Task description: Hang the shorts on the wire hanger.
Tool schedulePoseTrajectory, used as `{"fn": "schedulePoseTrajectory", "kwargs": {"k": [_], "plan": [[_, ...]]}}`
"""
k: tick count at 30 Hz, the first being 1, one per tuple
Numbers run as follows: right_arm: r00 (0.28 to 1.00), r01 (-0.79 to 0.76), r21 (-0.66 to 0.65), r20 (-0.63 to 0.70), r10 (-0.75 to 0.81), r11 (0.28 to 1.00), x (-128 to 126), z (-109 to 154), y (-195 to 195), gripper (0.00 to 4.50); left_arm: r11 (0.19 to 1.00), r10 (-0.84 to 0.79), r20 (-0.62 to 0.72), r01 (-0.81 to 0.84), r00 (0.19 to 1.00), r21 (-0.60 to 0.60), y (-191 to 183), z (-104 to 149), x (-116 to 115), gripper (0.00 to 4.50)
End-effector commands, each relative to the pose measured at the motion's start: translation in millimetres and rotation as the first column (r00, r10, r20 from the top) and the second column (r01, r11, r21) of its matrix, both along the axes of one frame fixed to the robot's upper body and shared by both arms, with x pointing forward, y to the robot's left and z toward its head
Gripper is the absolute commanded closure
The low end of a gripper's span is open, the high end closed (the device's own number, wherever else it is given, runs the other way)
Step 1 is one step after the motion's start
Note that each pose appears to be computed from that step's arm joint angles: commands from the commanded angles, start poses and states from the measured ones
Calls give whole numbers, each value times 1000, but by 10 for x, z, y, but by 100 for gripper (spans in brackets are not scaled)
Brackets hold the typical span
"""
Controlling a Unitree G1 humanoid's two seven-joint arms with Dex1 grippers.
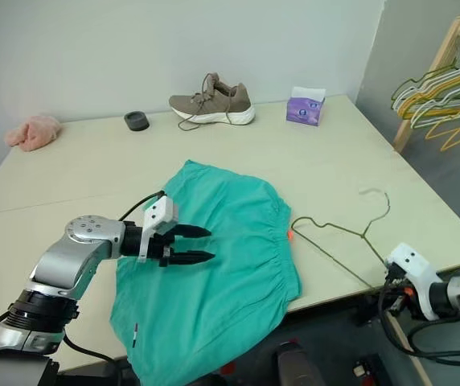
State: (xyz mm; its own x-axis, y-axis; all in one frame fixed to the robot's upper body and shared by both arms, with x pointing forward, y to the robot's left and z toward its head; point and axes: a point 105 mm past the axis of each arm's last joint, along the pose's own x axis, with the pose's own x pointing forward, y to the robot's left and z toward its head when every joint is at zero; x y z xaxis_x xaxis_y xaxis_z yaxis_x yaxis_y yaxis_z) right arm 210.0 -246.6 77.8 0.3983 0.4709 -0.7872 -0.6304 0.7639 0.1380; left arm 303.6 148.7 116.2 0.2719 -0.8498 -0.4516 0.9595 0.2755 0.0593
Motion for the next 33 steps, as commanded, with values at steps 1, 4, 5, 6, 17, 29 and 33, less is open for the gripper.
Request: {"fn": "schedulePoseTrajectory", "kwargs": {"k": [1,4,5,6,17,29,33], "plan": [[1000,5,27,6,-5,1000,-7,99,63,450,1000,-25,29,25,999,11,-27,9,0,140],[999,-32,40,0,32,999,-1,139,134,450,999,-31,17,31,999,17,-24,-45,-29,140],[999,-45,43,5,45,998,13,160,158,450,999,-31,16,30,999,20,-19,-58,-36,140],[999,-54,47,11,53,997,29,181,178,450,999,-30,16,30,999,22,-14,-67,-40,140],[980,-197,21,40,196,980,194,262,367,450,999,10,17,-10,1000,32,55,-135,-58,140],[994,-111,36,-3,111,993,279,152,330,450,998,32,32,-33,999,48,92,-191,-76,140],[998,-25,71,-47,29,997,307,141,232,450,998,34,35,-36,999,52,104,-210,-91,140]]}}
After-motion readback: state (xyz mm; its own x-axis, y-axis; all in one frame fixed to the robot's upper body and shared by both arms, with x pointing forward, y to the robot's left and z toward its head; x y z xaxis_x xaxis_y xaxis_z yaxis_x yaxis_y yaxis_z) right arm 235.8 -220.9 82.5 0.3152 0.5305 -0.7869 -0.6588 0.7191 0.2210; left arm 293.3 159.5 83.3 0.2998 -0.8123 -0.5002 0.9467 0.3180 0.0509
